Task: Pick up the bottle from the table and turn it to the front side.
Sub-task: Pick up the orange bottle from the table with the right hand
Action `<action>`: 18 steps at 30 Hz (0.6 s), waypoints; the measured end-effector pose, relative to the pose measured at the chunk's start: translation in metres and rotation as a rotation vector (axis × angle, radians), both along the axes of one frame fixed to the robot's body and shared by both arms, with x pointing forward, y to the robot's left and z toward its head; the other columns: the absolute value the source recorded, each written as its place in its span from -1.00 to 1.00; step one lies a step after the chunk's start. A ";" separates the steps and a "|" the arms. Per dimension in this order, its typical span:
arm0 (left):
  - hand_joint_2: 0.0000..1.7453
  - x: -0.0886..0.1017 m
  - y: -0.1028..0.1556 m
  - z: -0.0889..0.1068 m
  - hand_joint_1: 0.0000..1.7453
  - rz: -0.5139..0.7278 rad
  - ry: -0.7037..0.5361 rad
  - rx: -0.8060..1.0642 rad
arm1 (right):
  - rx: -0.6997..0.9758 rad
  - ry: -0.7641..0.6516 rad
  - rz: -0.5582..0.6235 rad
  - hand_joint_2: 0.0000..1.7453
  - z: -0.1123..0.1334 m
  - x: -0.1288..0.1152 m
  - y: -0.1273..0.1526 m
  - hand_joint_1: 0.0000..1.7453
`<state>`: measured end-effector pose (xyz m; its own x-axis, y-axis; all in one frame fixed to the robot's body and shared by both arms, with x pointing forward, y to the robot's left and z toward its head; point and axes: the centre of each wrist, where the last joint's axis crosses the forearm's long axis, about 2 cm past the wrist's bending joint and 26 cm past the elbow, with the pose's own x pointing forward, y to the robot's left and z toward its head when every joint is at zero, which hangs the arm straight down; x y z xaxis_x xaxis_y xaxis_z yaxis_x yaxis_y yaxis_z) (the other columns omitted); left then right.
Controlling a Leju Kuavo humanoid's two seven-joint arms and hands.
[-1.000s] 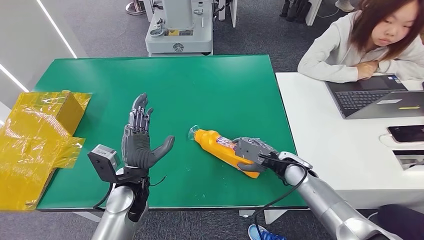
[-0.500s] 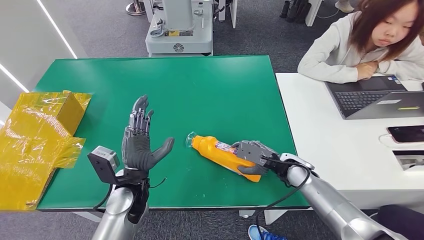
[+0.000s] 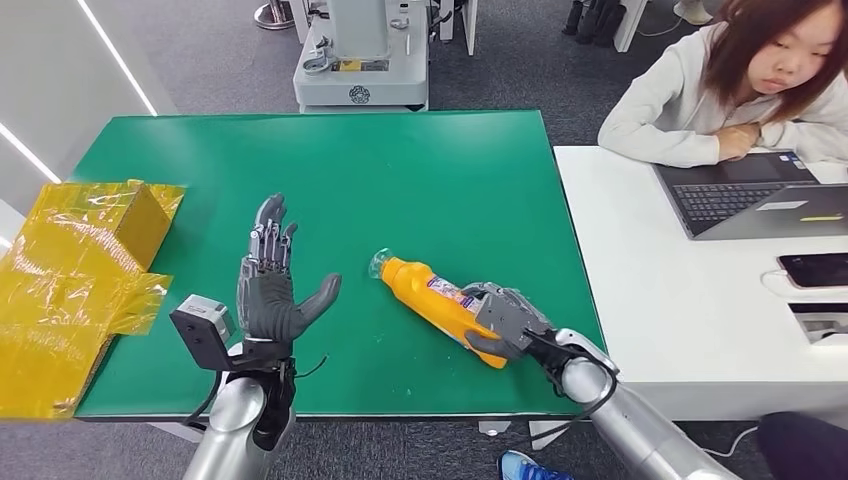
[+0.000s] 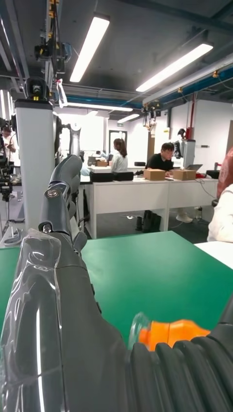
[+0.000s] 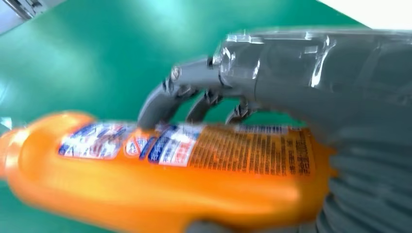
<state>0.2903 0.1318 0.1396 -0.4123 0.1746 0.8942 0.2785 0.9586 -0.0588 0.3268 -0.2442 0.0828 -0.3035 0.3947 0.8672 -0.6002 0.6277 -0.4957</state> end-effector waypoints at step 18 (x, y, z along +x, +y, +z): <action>1.00 -0.005 0.002 -0.007 -1.00 -0.008 -0.005 0.019 | 0.097 -0.151 -0.131 1.00 -0.012 -0.069 0.008 1.00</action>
